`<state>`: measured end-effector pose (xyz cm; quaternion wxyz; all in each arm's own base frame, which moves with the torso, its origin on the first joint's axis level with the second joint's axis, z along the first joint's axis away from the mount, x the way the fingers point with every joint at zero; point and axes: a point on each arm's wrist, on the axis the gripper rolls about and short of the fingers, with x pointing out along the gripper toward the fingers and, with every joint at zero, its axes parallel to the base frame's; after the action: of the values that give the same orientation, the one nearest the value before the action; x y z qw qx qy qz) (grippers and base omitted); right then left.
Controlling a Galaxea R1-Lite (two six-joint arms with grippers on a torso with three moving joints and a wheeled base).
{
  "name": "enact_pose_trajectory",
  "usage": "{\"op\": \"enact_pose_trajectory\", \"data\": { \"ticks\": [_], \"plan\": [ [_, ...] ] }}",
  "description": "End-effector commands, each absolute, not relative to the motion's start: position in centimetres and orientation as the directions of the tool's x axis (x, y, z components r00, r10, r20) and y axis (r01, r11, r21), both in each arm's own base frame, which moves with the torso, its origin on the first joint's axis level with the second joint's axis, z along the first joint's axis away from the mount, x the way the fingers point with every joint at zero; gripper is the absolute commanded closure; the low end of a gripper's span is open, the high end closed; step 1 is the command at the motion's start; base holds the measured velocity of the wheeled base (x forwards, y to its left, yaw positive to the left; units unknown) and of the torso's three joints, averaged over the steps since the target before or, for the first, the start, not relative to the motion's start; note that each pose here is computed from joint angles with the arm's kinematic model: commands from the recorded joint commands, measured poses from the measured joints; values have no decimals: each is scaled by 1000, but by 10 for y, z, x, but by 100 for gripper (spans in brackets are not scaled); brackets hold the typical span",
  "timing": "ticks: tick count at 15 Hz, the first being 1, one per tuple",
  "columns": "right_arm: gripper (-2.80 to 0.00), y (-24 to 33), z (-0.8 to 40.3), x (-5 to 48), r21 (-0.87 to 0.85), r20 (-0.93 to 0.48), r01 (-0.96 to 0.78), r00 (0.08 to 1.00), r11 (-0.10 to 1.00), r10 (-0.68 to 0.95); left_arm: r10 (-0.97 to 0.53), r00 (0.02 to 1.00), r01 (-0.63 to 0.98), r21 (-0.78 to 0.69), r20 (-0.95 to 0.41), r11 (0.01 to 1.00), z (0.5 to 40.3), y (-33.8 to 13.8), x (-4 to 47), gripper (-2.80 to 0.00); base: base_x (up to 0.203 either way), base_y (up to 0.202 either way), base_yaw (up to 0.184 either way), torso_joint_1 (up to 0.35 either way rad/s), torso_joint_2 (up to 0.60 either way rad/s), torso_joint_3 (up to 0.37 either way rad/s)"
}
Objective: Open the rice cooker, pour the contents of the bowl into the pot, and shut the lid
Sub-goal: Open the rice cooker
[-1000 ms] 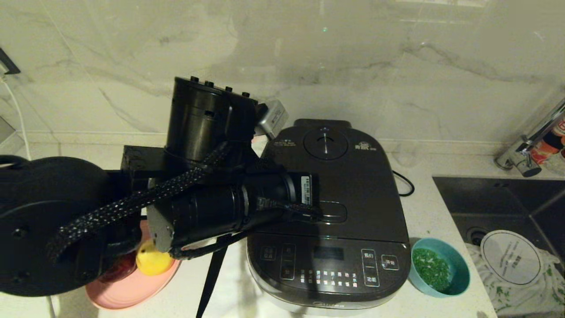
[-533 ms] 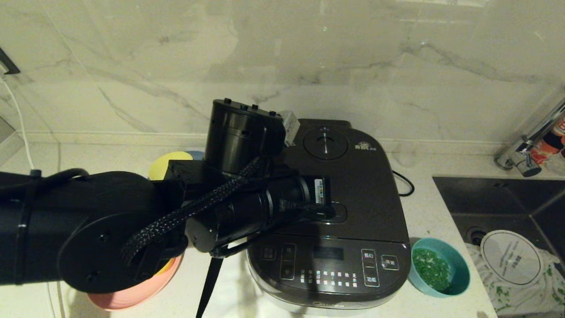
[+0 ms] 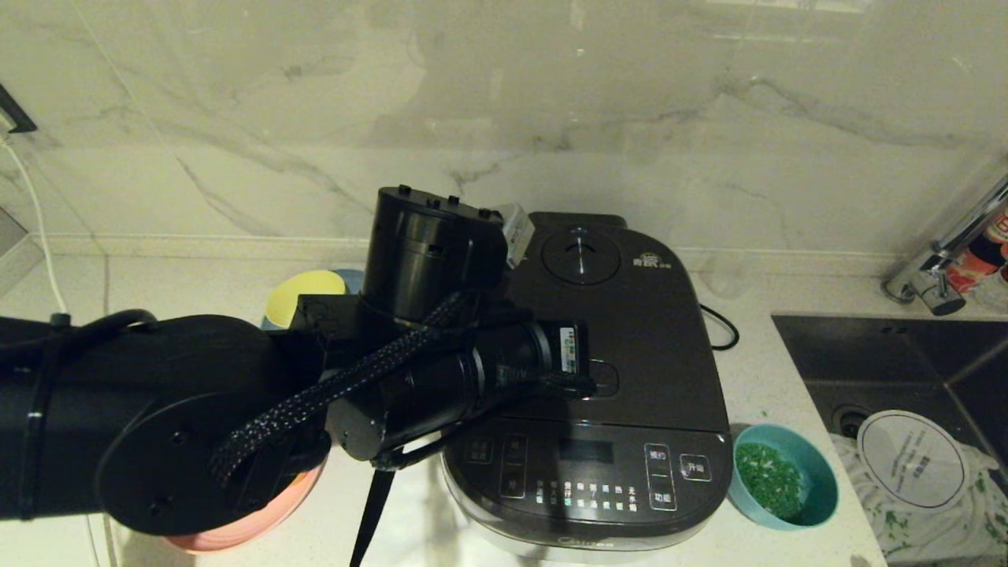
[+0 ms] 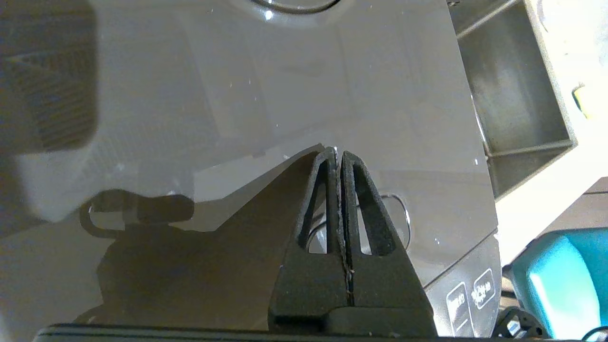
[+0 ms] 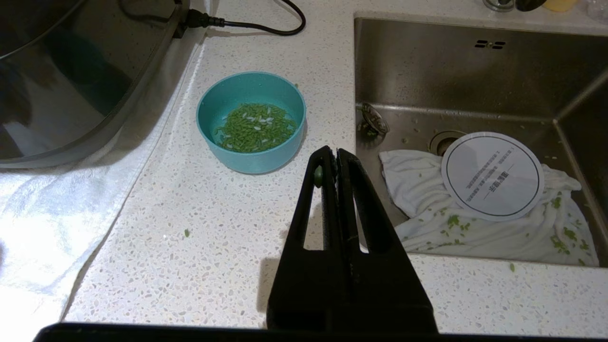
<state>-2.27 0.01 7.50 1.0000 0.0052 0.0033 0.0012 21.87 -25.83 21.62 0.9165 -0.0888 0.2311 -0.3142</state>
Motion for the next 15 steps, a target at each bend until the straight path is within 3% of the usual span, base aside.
{"op": "enact_pose_trajectory", "data": {
  "ticks": [1, 9, 15],
  "plan": [
    [0, 0, 75, -23, 11, -6, -3, 1000, 1000, 3, -613, 691, 530, -307, -383, 790, 214, -255, 216, 0, 0, 0, 0, 0, 0, 0],
    [0, 0, 75, -23, 11, -6, -3, 1000, 1000, 3, -630, 664, 553, -302, -403, 776, 211, -247, 193, 0, 0, 0, 0, 0, 0, 0],
    [0, 0, 75, -23, 11, -6, -3, 1000, 1000, 3, -568, 708, 507, -258, -419, 822, 200, -254, 200, 0, 0, 0, 0, 0, 0, 0]
  ]
}}
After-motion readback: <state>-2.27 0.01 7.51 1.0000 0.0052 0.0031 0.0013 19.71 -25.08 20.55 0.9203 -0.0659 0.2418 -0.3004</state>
